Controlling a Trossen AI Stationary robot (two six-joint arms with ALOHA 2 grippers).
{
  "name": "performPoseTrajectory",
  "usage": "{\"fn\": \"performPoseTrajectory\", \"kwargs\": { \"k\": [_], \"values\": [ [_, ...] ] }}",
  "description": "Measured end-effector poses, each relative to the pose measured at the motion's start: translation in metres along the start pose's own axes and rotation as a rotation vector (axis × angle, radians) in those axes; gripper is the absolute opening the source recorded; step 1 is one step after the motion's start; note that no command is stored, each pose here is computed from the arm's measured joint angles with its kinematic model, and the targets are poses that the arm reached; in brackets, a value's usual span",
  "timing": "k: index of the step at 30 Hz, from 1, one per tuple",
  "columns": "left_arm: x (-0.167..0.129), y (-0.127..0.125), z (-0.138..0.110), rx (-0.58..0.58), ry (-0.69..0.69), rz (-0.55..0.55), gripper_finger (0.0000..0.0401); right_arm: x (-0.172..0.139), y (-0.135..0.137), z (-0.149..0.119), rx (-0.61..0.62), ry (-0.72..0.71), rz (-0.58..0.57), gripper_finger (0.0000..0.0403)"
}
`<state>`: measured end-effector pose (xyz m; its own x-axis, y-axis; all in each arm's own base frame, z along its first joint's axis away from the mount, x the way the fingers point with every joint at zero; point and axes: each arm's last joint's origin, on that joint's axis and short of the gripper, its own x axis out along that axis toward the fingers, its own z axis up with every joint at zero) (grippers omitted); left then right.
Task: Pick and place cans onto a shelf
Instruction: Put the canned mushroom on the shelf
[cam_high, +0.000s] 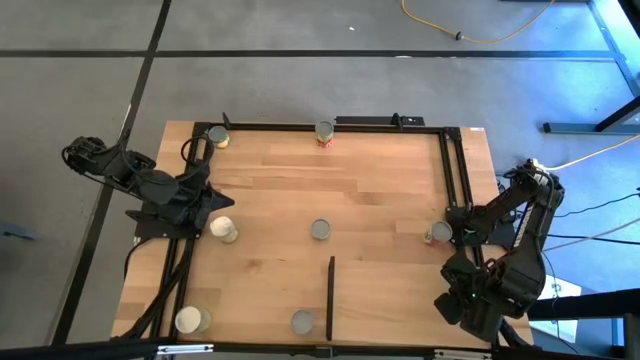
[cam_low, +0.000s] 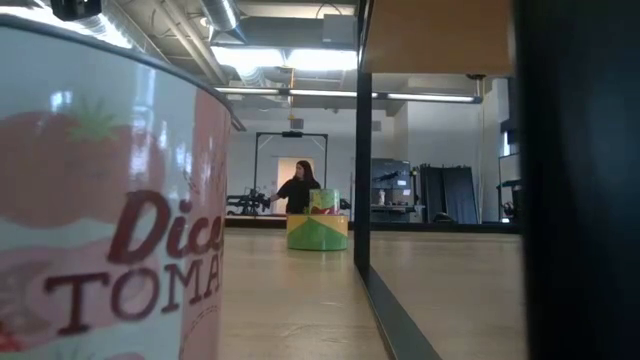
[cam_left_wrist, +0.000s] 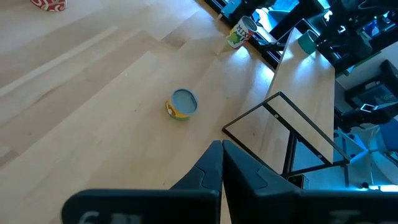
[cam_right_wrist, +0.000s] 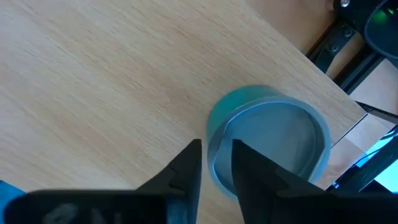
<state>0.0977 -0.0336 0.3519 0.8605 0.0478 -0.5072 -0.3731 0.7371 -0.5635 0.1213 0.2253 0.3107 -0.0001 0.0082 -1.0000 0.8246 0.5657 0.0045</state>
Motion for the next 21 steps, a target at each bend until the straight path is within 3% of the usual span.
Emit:
{"fn": "performPoseTrajectory", "kwargs": {
  "k": [21],
  "values": [
    [0.0, 0.0, 0.0, 0.0, 0.0, 0.0, 0.0, -0.018, 0.003, -0.001, -0.007, 0.029, 0.061, 0.0094]
  ]
}}
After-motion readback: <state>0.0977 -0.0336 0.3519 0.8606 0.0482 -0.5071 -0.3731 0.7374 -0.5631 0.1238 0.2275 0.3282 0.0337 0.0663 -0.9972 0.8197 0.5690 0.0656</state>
